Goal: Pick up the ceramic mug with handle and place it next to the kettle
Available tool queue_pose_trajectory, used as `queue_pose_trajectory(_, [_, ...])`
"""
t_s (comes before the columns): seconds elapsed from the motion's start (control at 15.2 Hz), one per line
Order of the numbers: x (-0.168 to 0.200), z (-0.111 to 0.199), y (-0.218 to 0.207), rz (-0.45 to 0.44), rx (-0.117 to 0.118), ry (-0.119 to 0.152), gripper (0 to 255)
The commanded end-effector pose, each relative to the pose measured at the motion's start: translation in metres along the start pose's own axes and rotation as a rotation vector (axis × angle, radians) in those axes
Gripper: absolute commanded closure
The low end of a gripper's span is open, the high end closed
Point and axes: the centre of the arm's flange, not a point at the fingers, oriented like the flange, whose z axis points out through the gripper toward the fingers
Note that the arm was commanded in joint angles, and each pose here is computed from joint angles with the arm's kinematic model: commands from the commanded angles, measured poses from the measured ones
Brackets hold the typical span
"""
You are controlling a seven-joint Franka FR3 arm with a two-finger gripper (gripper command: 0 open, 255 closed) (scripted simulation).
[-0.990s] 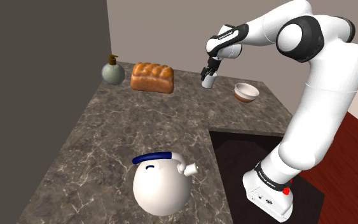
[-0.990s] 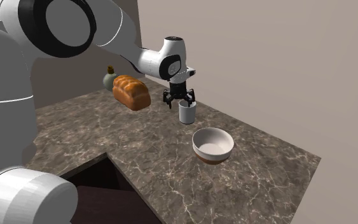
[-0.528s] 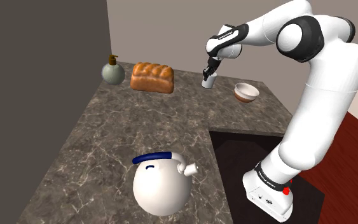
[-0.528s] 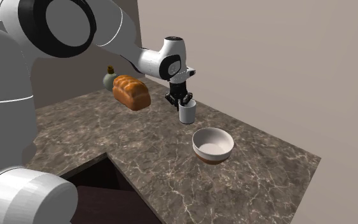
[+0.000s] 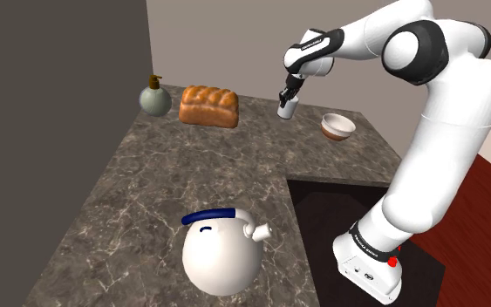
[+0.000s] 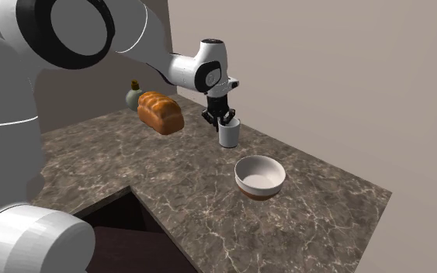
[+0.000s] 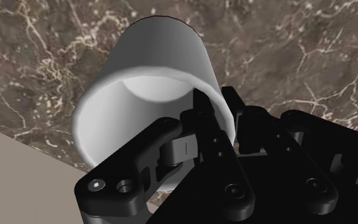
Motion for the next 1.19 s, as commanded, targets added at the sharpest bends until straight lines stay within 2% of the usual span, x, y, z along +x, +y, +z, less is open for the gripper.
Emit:
queue_pose_trajectory(0.0, [0.001, -0.010, 0.000, 0.000, 0.000, 0.000, 255])
queue_pose_trajectory(1.12, [0.014, -0.099, 0.005, 0.000, 0.000, 0.000, 255])
